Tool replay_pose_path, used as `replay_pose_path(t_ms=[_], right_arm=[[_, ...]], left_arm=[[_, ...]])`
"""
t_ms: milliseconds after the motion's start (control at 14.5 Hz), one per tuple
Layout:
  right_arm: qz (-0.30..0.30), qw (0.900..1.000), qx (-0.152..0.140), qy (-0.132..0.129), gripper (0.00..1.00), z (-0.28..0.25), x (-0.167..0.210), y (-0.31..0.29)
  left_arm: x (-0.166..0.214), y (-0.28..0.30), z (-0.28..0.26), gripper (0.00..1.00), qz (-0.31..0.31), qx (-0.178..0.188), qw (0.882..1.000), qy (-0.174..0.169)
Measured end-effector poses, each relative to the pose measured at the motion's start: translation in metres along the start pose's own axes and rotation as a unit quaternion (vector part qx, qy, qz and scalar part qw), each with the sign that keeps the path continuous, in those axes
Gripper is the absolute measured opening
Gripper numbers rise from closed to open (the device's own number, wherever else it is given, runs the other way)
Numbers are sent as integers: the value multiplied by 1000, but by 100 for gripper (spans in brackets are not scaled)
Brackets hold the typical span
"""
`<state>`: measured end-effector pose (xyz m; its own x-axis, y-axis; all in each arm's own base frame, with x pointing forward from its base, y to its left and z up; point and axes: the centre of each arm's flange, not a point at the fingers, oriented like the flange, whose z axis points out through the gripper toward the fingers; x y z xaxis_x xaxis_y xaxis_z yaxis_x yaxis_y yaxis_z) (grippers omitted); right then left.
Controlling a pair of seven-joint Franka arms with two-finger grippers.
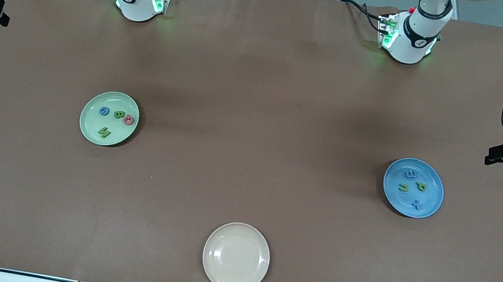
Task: Sort upper and lower case letters into plates
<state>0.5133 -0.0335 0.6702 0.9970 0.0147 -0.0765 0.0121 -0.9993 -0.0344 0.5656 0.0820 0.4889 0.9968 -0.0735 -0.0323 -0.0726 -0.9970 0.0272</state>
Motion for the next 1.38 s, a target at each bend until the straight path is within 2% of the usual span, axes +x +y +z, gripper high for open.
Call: replay_pose_path(t_ms=[482, 895, 1377], right_arm=[[-4, 1000, -5, -4, 100, 1, -1, -2], [-16, 1000, -8, -5, 100, 1, -1, -2], [-13, 1000, -7, -3, 100, -4, -5, 1]], left_arm=[[2, 10, -39, 100, -8, -2, 999, 39], [7, 39, -59, 100, -8, -2, 999, 48], [-17, 48, -104, 100, -21, -9, 997, 71]])
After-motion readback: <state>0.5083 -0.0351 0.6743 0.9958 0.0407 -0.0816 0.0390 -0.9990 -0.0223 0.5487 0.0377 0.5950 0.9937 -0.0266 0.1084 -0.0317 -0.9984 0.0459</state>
